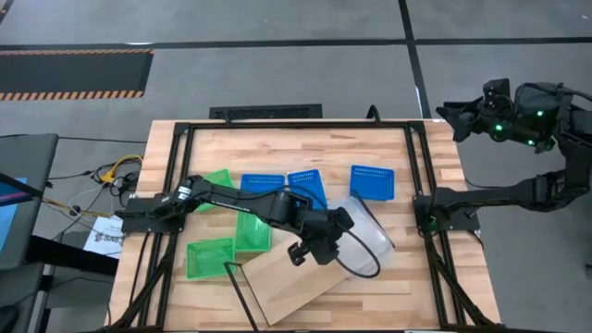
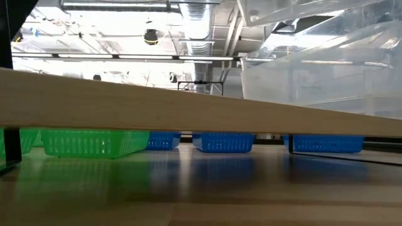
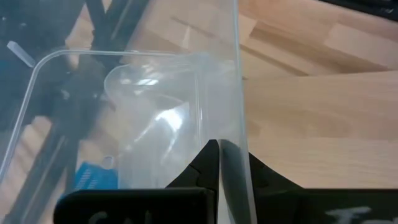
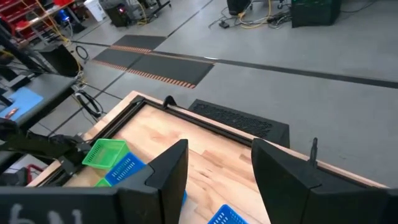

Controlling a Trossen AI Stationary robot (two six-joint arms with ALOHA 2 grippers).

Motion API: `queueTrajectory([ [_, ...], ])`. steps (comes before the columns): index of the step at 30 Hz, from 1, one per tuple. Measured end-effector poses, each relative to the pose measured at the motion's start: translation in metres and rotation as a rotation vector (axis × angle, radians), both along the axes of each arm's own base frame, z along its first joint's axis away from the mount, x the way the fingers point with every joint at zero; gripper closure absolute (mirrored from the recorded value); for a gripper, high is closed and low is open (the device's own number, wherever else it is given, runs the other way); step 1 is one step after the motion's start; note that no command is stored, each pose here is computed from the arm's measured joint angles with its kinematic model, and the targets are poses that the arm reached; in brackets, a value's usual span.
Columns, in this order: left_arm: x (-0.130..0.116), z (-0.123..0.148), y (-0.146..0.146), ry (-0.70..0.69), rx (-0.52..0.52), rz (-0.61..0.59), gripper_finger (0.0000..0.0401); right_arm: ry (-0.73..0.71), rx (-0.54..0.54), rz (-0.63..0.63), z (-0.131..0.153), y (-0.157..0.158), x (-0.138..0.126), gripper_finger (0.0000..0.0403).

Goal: Stack baskets on shelf by color
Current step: Stack the transparent bin on top of the other transparent bins on the shelf

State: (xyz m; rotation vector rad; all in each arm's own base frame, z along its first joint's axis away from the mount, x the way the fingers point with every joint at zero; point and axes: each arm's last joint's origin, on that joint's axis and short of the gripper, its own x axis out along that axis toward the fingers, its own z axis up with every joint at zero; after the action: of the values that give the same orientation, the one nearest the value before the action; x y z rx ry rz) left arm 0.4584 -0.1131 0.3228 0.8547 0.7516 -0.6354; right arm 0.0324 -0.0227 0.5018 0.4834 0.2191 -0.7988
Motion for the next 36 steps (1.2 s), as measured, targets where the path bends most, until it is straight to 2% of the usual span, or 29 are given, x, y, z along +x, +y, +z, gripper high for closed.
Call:
queueTrajectory([
  [6,0.002,-0.001,0.012,0.032,-0.074,-0.022,0.0401,0.000,0.000,0.000,0.000,0.000,0.000,0.0207],
  [11,0.000,-0.001,0.012,0.042,-0.062,-0.056,0.0401,0.000,-0.001,-0.001,0.000,0.000,0.000,0.0209],
  [15,0.000,-0.001,0.011,0.055,-0.102,-0.073,0.0401,0.000,-0.001,-0.001,0.000,0.000,0.000,0.0209],
  [36,0.002,-0.007,0.016,0.090,-0.130,-0.075,0.0399,0.001,-0.001,-0.001,0.000,0.000,0.000,0.0215],
])
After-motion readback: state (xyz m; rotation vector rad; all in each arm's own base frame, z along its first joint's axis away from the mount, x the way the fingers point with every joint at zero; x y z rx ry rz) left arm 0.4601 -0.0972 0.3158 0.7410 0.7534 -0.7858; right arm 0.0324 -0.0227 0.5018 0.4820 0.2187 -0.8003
